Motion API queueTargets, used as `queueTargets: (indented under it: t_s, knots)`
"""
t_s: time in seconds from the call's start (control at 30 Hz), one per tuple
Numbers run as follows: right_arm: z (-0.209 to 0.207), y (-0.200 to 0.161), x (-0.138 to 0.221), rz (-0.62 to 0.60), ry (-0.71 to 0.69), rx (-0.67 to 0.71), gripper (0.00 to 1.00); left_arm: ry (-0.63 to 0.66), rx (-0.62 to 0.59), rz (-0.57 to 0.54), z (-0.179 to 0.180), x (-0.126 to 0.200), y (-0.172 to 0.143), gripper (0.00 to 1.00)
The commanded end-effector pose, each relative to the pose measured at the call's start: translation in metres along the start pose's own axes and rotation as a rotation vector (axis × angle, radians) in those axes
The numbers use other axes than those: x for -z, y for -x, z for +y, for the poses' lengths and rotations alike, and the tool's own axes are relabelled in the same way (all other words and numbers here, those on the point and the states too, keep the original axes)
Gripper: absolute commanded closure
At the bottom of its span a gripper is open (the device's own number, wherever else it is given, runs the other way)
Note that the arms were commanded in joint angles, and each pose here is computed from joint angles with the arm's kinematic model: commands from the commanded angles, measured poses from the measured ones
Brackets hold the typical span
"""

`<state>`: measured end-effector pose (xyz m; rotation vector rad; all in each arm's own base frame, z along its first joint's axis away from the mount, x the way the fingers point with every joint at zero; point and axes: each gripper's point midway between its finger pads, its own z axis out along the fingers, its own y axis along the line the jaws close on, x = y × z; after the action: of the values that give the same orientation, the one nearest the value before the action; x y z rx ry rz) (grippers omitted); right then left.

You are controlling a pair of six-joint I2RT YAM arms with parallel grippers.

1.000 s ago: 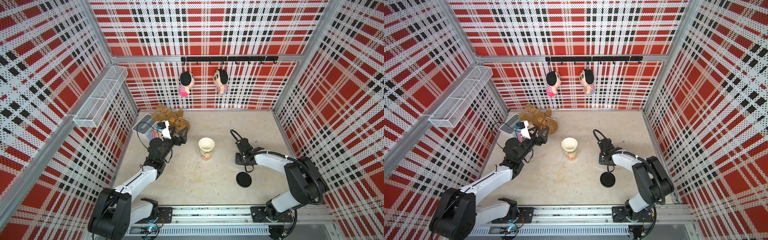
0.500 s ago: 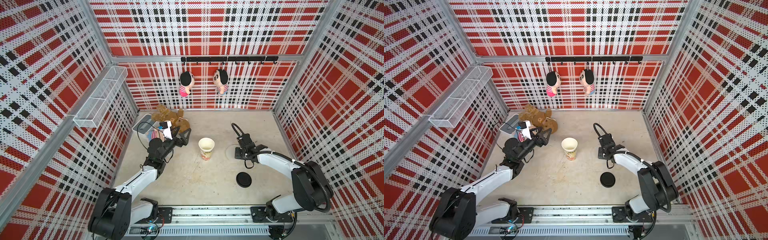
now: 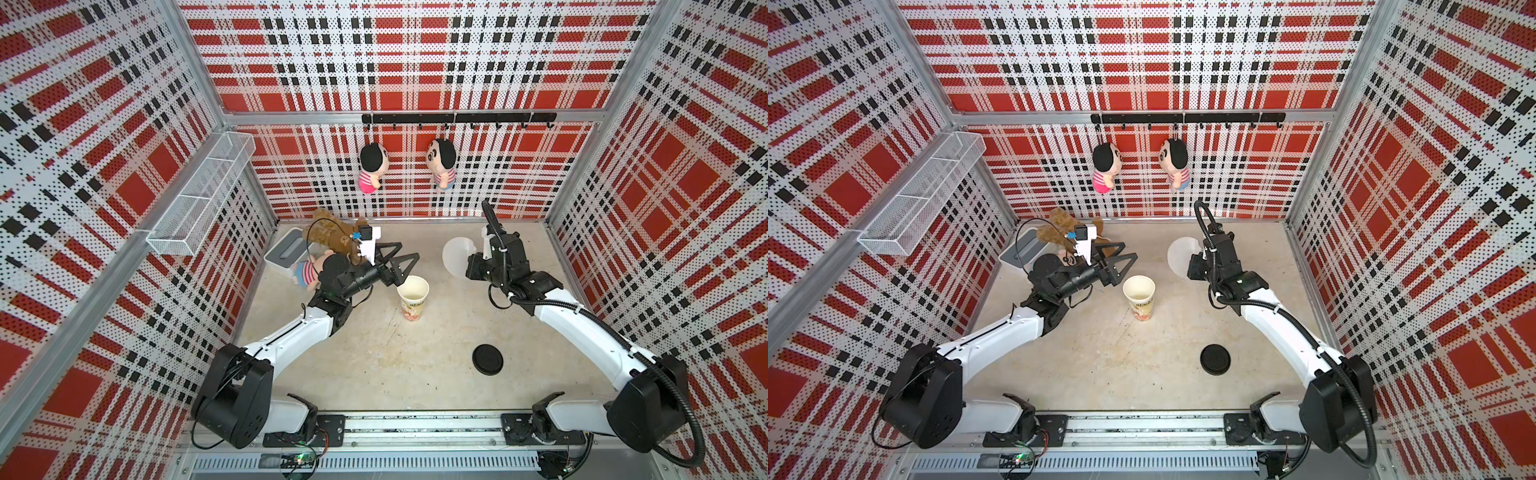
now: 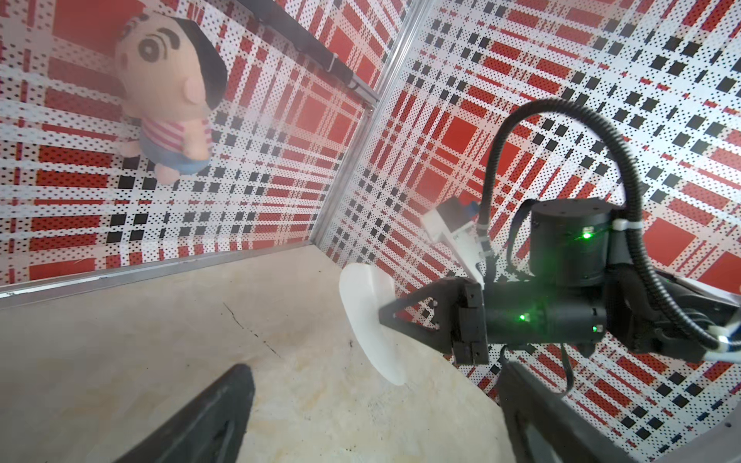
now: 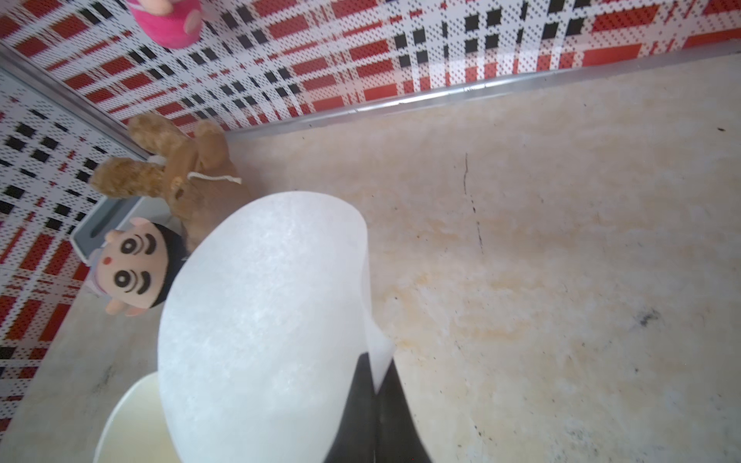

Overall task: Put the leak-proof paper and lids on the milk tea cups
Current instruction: Pick up the leak-proof paper from the center of the board.

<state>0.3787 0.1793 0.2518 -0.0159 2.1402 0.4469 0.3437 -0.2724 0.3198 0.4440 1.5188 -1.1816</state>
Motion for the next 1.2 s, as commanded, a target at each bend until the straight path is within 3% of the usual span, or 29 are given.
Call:
queueTargets:
  t_s: [0.0,0.37,0.57,0.77,0.83,1.13,1.17]
  knots:
    - [0.034,0.015,0.008,-0.05,0.091,0.053,0.98,0.028,-0.002,0.065,0.005,-0.01,-0.012,0.02]
    - [0.08,0.014,0.002,-0.066,0.19,0.113,0.98,0.15,0.032,0.146,0.032,-0.013,-0.029,0.15]
    - [0.086,0.009,-0.003,-0.058,0.193,0.139,0.98,0.147,0.049,0.155,0.034,-0.012,-0.031,0.37]
    - [0.091,0.007,-0.001,-0.06,0.213,0.174,0.98,0.114,0.035,0.16,0.027,-0.009,-0.029,0.7]
    - [0.092,0.006,0.0,-0.065,0.225,0.18,0.98,0.114,0.035,0.155,0.028,-0.006,-0.027,0.86]
    - [0.098,0.005,0.012,-0.081,0.284,0.19,0.95,0.094,0.048,0.143,0.019,0.004,-0.021,0.97]
    - [0.098,0.004,0.014,-0.084,0.291,0.207,0.77,0.088,0.056,0.142,0.016,0.006,-0.02,0.98]
